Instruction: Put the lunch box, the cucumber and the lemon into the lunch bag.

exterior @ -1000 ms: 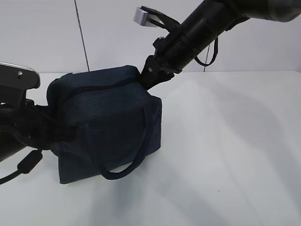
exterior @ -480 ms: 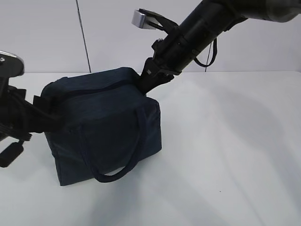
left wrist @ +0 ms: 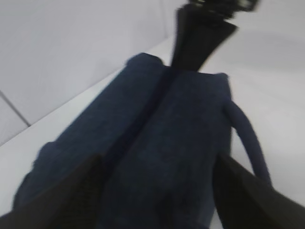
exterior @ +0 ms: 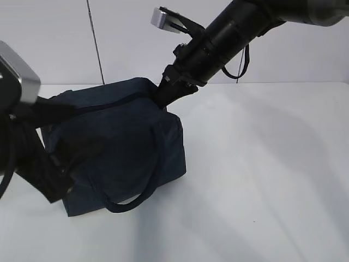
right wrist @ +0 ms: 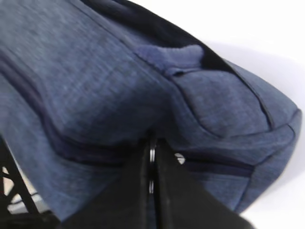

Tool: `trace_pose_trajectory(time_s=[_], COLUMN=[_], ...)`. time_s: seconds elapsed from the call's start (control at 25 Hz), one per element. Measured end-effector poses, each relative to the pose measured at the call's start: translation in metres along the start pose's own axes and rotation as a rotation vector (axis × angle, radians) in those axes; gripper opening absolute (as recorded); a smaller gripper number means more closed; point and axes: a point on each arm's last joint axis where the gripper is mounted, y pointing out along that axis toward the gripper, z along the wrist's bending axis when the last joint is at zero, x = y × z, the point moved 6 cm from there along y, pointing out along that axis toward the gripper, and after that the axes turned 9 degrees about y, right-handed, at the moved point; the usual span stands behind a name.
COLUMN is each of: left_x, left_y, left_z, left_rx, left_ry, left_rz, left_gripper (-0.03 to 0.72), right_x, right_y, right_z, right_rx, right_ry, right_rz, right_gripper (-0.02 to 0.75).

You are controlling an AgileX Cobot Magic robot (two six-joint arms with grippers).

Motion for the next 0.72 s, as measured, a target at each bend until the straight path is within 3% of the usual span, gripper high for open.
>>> trace_pose_trajectory(time_s=[0.24,0.44,0.56,0.72], left_x=[-0.011,-0.031,-0.04,-0.041], left_y=[0.012,0.04,0.053,0.06], left_z=[-0.016,-0.015,-0.011,-0.004], left_rx=[-0.09,-0.053,-0.001,0.065], left_ry=[0.209,0.305,0.325,0.34], left_rz=[0.045,0.111,0.13,0.123], left_gripper=[0.507,0.447,0.346,0.085], right_x=[0.004,0.005,0.004,0.001], right_y=[0.008,0.014,0.014,0.015], right_z=[0.015,0.023,0.023,0.018], right_rx=[0.04,0.052,0.043,0.012], right_ry=[-0.002,-0.012,-0.018,-0.033], right_rz=[-0.006,0.004,0.01,0.033], right_gripper=[0.008,0.008,0.008,0.008])
